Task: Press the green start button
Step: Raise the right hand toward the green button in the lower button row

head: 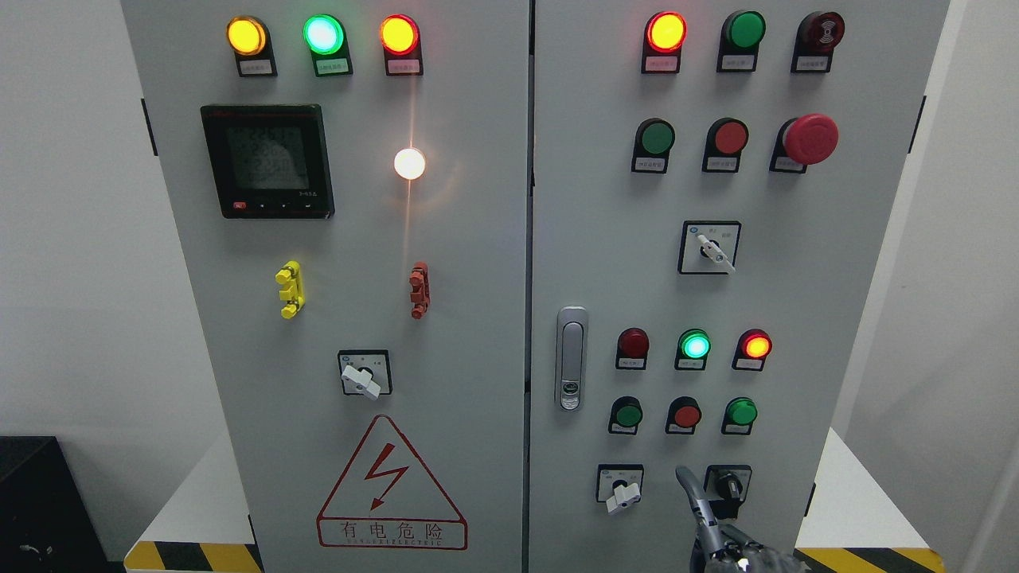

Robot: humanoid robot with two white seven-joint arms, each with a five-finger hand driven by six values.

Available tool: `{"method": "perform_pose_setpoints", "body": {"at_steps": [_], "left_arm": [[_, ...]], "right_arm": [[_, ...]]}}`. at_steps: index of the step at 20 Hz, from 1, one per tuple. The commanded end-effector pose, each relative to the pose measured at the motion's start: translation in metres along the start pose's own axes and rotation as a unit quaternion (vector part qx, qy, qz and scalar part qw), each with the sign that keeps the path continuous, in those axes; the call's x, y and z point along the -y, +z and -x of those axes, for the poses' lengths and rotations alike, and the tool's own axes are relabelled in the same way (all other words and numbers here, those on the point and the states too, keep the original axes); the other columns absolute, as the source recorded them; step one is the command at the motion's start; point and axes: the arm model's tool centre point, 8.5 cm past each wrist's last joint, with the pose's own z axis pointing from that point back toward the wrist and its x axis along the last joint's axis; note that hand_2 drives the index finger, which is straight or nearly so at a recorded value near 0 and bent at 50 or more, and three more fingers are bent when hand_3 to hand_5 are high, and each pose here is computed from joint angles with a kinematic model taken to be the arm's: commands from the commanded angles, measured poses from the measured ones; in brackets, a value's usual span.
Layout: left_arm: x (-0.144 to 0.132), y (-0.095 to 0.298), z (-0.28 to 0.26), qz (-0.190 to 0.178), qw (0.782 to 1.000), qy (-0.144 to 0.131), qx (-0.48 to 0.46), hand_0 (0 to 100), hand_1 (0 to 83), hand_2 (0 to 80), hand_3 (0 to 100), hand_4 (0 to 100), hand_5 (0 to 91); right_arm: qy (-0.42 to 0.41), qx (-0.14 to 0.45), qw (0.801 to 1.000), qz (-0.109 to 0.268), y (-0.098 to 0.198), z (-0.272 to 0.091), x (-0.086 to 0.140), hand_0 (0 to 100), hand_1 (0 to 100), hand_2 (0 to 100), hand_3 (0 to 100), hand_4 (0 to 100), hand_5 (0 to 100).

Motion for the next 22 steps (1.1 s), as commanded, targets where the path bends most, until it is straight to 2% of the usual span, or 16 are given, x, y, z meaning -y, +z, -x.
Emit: {"method": "perform_pose_setpoints", "body": {"at_steps": [1,7,22], "left_arm": [[0.002,-0.001,-0.024,0.003,1.0,0.0,0.025,12,55.6,0.0,0,0,0.0],[0.002,-0.001,-0.024,0.003,1.0,0.0,0.025,12,55.6,0.0,0,0,0.0],[0.002,-0.001,-0.024,0.003,1.0,0.0,0.025,12,55.6,0.0,0,0,0.0]], "right_arm": [[0.01,-0.011,0.999,-0.031,-0.006,0.01,-0.024,16,31,0,93,88,100],[0.012,-0.01,0.999,-0.042,-0.017,0.012,-0.037,16,31,0,94,88,100],[0.008,-0.003,0.999,-0.05,-0.043,0.011,-0.054,17,31,0,94,88,100]]}}
